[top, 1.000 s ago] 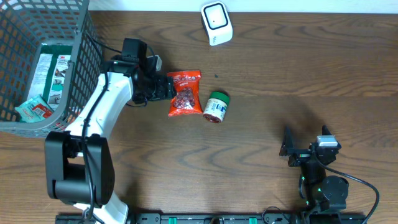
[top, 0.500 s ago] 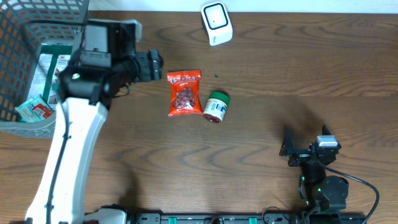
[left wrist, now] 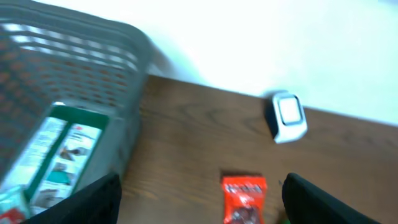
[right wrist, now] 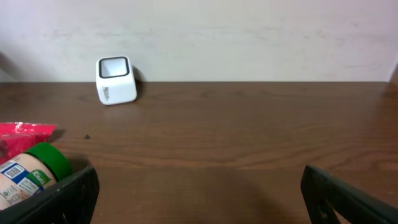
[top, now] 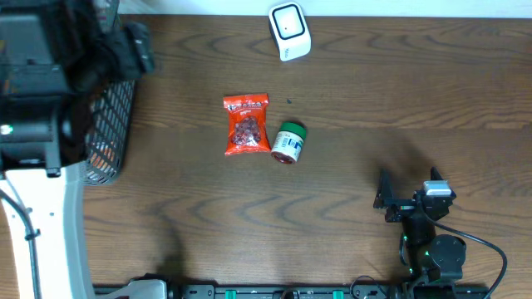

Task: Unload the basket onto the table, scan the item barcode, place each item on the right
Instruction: 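Move the left gripper back into the basket toward the small red packet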

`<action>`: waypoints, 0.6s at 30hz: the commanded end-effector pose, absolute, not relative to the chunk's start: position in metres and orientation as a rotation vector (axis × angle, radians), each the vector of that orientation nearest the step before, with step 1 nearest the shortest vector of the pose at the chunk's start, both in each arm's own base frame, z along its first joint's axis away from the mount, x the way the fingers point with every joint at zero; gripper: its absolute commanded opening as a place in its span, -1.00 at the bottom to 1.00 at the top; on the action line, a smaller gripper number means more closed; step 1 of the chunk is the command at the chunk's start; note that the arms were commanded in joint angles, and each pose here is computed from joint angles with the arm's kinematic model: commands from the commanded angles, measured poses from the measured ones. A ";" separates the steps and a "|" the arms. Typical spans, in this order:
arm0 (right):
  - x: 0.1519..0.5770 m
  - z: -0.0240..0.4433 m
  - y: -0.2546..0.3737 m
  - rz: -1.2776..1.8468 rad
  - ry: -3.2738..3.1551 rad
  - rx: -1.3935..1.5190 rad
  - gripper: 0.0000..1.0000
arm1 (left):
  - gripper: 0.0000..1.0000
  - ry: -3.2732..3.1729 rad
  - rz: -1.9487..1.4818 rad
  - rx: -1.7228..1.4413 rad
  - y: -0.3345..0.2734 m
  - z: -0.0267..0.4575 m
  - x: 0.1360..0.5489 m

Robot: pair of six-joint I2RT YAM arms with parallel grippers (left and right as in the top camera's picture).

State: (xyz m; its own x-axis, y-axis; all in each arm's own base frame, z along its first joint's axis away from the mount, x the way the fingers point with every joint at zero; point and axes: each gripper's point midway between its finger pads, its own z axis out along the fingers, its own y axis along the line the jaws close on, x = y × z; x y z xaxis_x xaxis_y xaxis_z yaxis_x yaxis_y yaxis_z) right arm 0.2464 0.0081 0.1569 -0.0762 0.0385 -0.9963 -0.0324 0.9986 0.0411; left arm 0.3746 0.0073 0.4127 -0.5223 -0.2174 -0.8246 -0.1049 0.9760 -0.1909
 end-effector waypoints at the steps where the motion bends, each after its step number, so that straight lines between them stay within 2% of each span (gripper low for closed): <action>1: 0.246 0.156 0.007 0.053 1.646 0.004 0.98 | 0.64 2.090 -0.086 -0.284 0.032 0.422 0.371; 18: 0.246 0.156 0.007 0.053 1.646 0.004 0.99 | 0.64 2.017 0.042 -0.464 0.100 0.429 0.367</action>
State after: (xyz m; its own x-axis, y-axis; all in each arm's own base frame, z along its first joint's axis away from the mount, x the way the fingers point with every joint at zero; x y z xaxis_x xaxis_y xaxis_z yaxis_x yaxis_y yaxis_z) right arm 0.2464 0.0081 0.1569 -0.0762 0.0385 -0.9963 -0.0324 0.9986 0.0411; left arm 0.3693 0.0873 0.4216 -0.4319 -0.3126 -0.8460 -0.3034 0.9337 -0.1901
